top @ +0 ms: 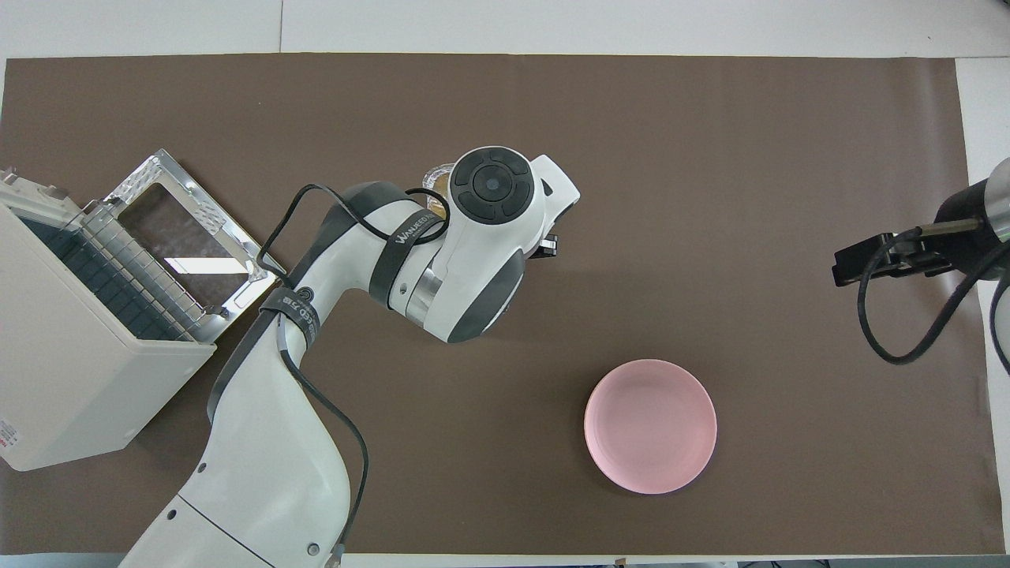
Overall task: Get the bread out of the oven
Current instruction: 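Pull the foil tray out of the oven with the left gripper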
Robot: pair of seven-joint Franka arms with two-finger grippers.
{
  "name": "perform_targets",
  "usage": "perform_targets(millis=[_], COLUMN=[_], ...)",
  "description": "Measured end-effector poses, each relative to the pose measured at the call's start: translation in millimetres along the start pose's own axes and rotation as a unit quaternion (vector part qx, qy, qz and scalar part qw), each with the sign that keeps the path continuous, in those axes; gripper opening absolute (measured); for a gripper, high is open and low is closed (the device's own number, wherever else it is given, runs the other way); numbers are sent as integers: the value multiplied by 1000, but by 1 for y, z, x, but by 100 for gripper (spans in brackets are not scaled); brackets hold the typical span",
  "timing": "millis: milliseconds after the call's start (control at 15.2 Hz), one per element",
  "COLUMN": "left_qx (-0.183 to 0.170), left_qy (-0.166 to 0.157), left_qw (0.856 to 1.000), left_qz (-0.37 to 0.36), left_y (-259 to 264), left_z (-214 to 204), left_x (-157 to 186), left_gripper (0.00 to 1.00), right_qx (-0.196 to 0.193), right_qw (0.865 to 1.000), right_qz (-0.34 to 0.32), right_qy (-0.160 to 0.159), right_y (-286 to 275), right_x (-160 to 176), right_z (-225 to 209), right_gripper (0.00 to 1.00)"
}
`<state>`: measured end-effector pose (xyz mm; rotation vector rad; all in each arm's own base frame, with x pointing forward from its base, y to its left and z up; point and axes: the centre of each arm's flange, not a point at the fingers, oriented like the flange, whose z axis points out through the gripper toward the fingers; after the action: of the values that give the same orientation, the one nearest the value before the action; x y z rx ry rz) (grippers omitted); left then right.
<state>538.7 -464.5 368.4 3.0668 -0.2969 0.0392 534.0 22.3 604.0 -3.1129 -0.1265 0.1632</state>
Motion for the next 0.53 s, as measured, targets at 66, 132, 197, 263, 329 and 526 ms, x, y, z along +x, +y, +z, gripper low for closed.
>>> perform_targets(millis=[66, 132, 197, 263, 329, 526], left_qx=[2, 4, 7, 8, 8, 7], left_qy=[-3, -7, -12, -15, -17, -14], left_qw=[1000, 1000, 1000, 1000, 1000, 1000], left_qz=[5, 8, 10, 11, 8, -26], left_y=[4, 5, 5, 4, 3, 2], left_z=[3, 8, 13, 17, 18, 16], left_x=[-4, -7, -10, -11, -12, -9], left_gripper=[2, 2, 2, 2, 2, 30], right_qx=[0, 0, 0, 0, 0, 0], right_qw=[1000, 1000, 1000, 1000, 1000, 1000], right_qz=[0, 0, 0, 0, 0, 0], right_qy=[0, 0, 0, 0, 0, 0], right_y=[0, 0, 0, 0, 0, 0], right_x=[0, 0, 0, 0, 0, 0], right_z=[0, 0, 0, 0, 0, 0], right_gripper=[100, 100, 100, 100, 100, 100])
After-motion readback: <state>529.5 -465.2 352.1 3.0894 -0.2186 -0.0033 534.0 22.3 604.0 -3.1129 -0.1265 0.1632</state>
